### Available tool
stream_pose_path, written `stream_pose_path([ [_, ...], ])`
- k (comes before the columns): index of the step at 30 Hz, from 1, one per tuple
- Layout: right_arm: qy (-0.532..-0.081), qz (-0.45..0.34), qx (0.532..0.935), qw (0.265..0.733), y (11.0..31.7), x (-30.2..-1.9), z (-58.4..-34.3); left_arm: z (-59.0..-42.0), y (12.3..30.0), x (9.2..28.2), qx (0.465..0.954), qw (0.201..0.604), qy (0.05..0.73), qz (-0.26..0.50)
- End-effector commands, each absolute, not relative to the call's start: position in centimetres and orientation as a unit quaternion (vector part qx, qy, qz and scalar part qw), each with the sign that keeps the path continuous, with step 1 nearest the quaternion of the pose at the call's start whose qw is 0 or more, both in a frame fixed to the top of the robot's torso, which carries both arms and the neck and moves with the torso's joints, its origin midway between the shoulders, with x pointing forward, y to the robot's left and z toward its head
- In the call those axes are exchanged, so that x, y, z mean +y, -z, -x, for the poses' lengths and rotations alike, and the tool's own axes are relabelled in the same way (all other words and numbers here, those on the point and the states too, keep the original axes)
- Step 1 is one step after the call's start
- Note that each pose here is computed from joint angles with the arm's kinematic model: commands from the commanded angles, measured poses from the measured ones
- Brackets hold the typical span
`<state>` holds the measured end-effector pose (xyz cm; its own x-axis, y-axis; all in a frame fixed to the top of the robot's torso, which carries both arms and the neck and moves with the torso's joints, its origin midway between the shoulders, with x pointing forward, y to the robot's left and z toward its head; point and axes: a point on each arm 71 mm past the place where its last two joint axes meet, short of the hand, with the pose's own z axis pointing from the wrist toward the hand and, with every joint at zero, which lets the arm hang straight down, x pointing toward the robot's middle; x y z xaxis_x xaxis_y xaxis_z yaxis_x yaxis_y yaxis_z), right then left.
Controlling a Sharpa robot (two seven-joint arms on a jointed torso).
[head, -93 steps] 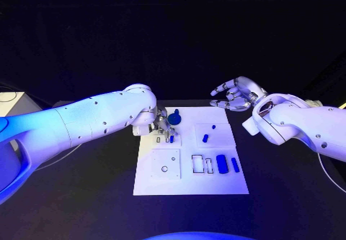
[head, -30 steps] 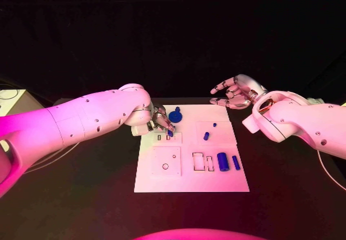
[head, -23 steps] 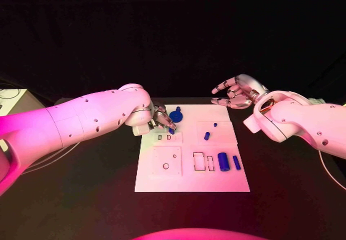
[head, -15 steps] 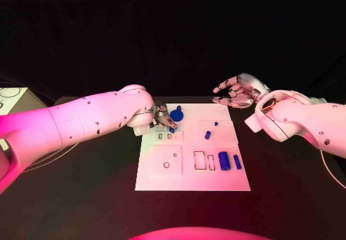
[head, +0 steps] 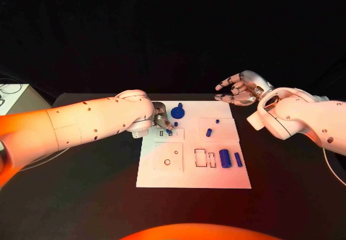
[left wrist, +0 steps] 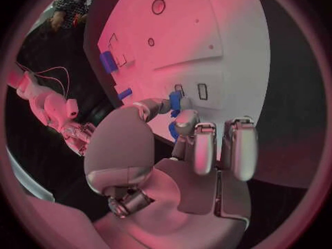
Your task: Assemble the parts on the task board
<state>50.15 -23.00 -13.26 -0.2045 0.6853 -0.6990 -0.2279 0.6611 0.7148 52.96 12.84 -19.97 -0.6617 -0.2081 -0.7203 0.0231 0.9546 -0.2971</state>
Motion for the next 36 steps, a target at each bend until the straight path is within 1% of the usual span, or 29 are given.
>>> stream_pose_path([
  [1,-0.376,-0.161,0.683,0.605,13.33,-22.95,-50.12,-52.95,19.86,12.81,0.892,0.428,0.14,0.047],
  [10,-0.376,-0.161,0.684,0.604,13.4,-22.94,-50.12,-52.73,20.02,12.74,0.89,0.431,0.143,0.046],
  [29,-0.376,-0.161,0.685,0.603,13.44,-22.92,-50.11,-52.52,20.44,12.58,0.903,0.406,0.137,0.03],
  [36,-0.376,-0.161,0.685,0.603,13.44,-22.92,-50.09,-52.59,20.62,12.62,0.904,0.404,0.135,0.03],
])
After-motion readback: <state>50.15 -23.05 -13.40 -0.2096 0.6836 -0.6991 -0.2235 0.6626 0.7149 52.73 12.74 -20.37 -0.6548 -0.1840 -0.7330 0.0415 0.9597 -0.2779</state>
